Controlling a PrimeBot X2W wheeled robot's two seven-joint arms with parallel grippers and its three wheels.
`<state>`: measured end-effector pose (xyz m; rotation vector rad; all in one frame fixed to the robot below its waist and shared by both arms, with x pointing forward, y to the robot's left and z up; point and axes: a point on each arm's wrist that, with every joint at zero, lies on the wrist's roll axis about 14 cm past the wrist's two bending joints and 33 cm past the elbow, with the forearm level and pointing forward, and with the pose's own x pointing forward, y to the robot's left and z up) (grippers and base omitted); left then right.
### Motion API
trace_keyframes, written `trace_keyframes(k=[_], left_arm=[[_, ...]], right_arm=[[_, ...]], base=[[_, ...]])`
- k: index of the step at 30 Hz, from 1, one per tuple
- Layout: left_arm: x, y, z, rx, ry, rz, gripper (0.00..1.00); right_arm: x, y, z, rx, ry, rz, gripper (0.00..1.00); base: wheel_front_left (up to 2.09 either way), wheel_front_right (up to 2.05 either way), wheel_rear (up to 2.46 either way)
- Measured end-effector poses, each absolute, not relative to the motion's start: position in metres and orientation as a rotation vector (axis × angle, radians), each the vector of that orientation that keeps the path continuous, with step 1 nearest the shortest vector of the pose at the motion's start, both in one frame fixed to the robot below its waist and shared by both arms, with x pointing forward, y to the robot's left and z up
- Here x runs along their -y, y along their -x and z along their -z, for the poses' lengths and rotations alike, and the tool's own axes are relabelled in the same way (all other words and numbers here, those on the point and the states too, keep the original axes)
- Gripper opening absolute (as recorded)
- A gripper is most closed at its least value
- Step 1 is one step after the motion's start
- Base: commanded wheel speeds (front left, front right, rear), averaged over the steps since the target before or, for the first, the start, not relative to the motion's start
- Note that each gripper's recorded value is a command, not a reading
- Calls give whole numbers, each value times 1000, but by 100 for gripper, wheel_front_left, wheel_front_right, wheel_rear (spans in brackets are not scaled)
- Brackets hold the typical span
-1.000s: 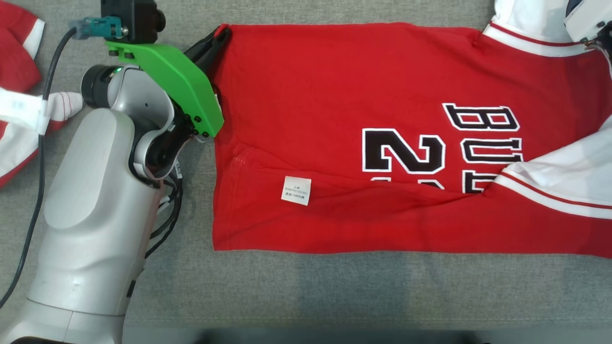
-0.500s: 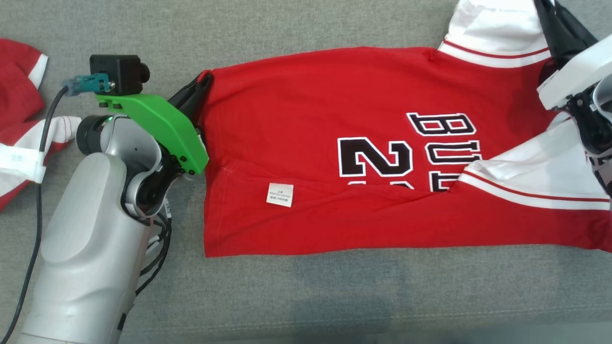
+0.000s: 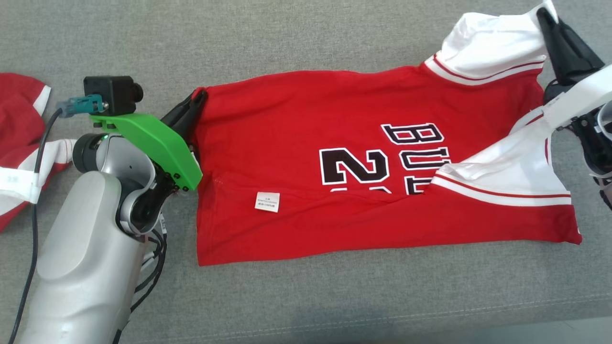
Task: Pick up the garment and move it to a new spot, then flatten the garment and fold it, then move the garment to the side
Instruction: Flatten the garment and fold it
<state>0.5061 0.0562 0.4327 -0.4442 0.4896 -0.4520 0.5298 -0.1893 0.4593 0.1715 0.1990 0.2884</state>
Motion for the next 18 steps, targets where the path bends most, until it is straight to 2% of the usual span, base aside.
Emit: trace_keyframes(k=[18], left_arm=[[-50,-505,-450,-415,455,473,0]], right_arm=[[200,-514,-473,-151,-149,-275,0]], base=[[0,0,0]])
